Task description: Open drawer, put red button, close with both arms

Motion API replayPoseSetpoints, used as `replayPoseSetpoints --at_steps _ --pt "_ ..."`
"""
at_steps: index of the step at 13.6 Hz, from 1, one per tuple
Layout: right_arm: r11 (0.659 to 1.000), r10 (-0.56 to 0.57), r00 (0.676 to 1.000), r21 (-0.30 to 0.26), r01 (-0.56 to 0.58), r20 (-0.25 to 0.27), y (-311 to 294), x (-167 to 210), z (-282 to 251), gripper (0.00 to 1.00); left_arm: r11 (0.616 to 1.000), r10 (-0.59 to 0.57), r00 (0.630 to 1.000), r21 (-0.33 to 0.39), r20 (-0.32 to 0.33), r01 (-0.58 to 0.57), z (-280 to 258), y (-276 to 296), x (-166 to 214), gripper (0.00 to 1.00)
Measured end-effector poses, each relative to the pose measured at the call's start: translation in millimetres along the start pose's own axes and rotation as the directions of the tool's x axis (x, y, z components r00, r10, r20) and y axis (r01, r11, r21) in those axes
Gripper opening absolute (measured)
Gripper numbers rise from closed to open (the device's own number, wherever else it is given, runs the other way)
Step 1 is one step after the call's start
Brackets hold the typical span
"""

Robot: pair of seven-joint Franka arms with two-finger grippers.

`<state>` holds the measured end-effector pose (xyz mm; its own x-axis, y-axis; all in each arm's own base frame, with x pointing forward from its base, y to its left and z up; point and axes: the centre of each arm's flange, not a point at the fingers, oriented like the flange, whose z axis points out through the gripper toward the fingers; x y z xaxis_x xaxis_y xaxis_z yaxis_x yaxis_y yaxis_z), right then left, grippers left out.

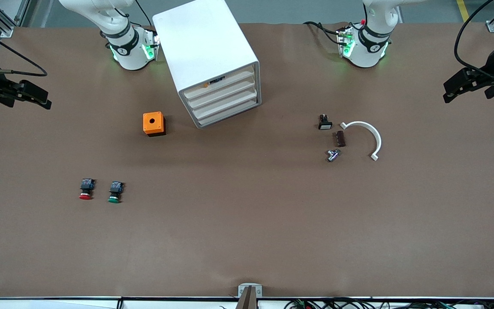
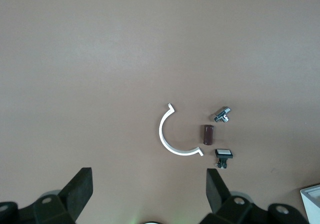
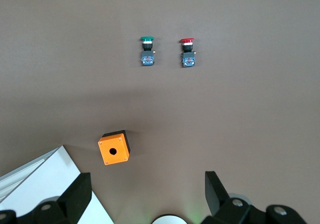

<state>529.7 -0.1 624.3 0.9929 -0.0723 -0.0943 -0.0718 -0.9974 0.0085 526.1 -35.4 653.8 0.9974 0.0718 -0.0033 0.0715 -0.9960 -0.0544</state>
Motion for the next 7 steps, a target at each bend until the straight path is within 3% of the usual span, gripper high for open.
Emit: replayPoseSetpoints --at_steps 7 --pt "1.0 0.0 1.0 -0.004 0.0 0.0 0.4 0.0 0.0 1.0 1.0 -0.002 1.0 -0.003 0.028 0.002 15.0 -2.4 12.0 1.0"
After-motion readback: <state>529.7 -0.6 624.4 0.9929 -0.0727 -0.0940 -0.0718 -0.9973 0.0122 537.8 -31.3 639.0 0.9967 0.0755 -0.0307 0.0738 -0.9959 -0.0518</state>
